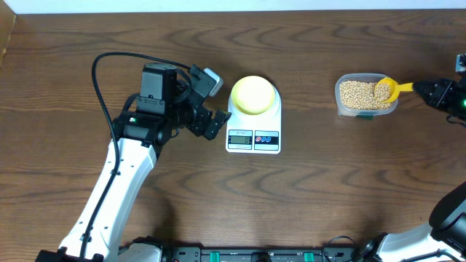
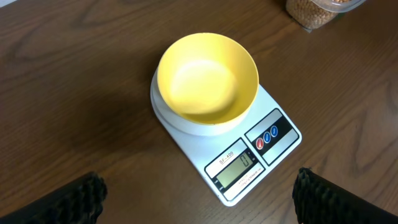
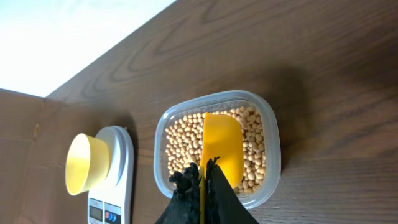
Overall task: Scoop item into bowl and weigh 50g on scale
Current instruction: 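Drag the scoop through the soybeans and tilt it up to fill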
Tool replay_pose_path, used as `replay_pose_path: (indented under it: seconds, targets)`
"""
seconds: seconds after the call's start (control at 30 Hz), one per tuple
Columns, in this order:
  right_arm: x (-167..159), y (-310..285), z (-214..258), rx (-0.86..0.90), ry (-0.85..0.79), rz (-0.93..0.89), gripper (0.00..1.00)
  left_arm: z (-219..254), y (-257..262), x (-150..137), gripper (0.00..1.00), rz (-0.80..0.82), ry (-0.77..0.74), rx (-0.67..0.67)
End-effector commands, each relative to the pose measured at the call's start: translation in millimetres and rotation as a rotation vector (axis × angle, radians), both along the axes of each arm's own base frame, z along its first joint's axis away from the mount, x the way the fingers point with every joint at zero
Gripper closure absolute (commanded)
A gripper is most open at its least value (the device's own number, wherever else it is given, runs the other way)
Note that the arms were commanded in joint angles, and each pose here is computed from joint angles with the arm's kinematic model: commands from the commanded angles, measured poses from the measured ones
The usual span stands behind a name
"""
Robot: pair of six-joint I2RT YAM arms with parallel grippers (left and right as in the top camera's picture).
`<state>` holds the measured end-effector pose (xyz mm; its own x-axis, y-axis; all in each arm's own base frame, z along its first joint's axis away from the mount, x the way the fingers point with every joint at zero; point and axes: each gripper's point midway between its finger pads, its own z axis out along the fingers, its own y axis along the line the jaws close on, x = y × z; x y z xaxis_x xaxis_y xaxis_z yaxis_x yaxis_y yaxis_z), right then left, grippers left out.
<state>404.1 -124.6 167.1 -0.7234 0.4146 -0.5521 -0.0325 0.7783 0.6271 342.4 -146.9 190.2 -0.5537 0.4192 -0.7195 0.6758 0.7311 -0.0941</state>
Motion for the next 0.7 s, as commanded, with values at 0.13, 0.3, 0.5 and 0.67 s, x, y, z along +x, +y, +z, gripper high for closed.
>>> replay_pose_path:
  seconds: [0.13,0.3,0.5,0.67]
  targets:
    - [-4,2,8,0.081,-0.053,0.028,0.99,8,-2,-1,0.02,-0.019,-0.029,-0.003]
    - [-4,8,16,0.12,-0.085,0.053,0.99,8,-2,-1,0.02,-0.019,-0.029,-0.003]
    - [-3,9,18,0.16,-0.069,0.036,0.99,8,-2,-1,0.02,-0.019,-0.029,-0.003]
    - [-3,9,18,0.203,-0.037,0.005,0.99,8,-2,-1,0.02,-0.019,-0.029,-0.003]
